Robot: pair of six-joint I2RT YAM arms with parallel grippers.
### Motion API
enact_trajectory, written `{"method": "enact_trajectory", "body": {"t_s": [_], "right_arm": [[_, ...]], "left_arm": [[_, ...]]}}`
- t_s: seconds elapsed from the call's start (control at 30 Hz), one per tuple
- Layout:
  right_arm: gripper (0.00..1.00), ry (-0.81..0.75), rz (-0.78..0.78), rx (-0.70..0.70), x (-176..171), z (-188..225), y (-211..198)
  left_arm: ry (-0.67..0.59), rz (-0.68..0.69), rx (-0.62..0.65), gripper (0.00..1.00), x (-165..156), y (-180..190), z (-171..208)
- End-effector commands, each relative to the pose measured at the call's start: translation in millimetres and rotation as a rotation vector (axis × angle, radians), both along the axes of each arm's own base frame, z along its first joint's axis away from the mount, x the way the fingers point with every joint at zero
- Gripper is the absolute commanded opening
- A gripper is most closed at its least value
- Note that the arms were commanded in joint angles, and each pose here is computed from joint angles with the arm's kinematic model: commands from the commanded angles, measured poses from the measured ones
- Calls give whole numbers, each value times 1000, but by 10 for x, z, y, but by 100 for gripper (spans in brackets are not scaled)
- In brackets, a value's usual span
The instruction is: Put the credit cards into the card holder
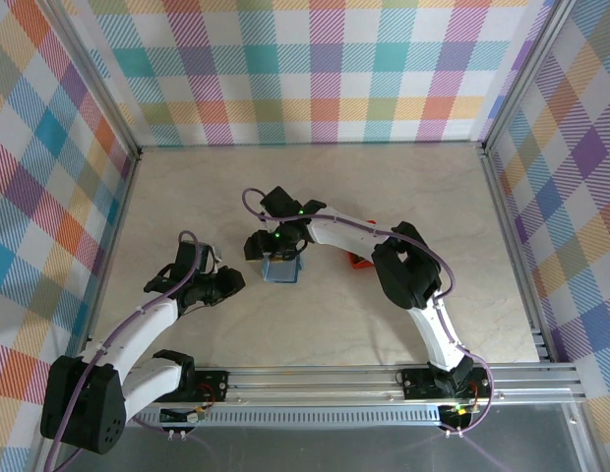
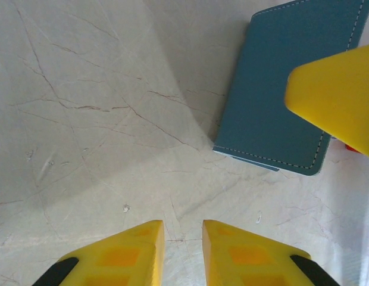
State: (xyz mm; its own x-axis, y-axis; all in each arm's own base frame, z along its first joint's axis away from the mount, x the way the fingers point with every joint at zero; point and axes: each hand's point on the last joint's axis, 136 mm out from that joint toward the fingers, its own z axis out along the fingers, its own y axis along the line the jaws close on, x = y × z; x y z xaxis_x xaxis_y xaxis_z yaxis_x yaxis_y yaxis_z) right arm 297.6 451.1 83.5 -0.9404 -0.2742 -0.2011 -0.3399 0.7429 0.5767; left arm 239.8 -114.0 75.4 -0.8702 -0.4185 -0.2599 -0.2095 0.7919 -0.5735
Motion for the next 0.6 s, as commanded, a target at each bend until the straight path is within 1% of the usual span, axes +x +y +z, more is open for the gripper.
{"method": "enact_trajectory", "body": {"t_s": [0.0,0.2,0.57], "right_arm": [[65,-42,24,63,-5,350,92],[64,-23,42,139,7,359,257],[65,57,32,176,65,35,413]], "left_arm": [[0,10,18,24,21,64,34],[3,20,24,24,6,105,43],[-14,11,19,24,3,121,78]]}}
